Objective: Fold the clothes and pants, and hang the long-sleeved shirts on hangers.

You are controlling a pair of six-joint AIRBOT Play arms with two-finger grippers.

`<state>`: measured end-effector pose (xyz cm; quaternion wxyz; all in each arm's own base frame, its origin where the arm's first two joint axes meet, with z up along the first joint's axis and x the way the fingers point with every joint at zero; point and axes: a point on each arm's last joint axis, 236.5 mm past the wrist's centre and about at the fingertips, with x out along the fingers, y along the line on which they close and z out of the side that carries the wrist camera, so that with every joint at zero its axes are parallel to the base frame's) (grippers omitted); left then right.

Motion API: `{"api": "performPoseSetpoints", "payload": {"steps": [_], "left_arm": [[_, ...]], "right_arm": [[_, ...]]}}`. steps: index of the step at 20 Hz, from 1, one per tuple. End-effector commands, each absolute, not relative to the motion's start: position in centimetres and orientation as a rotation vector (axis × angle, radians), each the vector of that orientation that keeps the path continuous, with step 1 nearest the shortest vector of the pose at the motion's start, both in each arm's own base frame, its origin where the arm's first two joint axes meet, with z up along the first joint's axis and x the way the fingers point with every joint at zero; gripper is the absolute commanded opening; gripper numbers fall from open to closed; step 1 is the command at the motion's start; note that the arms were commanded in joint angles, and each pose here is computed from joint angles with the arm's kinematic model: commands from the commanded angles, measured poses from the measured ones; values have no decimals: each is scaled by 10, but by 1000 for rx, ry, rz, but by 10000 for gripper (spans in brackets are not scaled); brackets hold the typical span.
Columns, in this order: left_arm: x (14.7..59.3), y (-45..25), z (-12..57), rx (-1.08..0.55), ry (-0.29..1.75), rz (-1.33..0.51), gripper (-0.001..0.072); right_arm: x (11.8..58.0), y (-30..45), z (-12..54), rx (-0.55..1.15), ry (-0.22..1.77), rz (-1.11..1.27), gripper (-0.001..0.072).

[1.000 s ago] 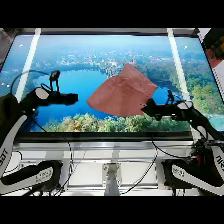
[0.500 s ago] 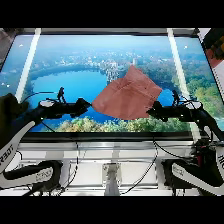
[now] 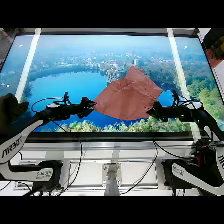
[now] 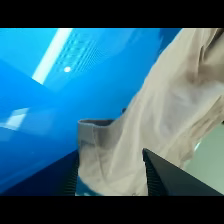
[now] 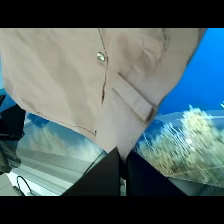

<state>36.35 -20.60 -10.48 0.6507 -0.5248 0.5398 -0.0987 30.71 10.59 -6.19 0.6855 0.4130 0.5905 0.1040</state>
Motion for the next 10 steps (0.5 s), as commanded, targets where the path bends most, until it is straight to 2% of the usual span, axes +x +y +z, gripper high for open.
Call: {"api": "performPoseSetpoints", "payload": {"steps": [1,2,3,7,10], "left_arm": [[377,-200,-114,-1252,1180,-157,338],[381,-201,-110,-1280,1159,-158,224],[387,-203,-103,-1313,1136,-169,6],[424,-215,-49,-1263,973,-363,6],[465,-230,47,-1166,765,-544,4]], "right_arm": [[308,107,-60,936,1318,236,10],[309,108,-59,944,1316,238,11],[310,109,-57,956,1312,241,11],[320,124,-37,1089,1272,284,10],[335,136,-11,1244,1207,331,10]]}}
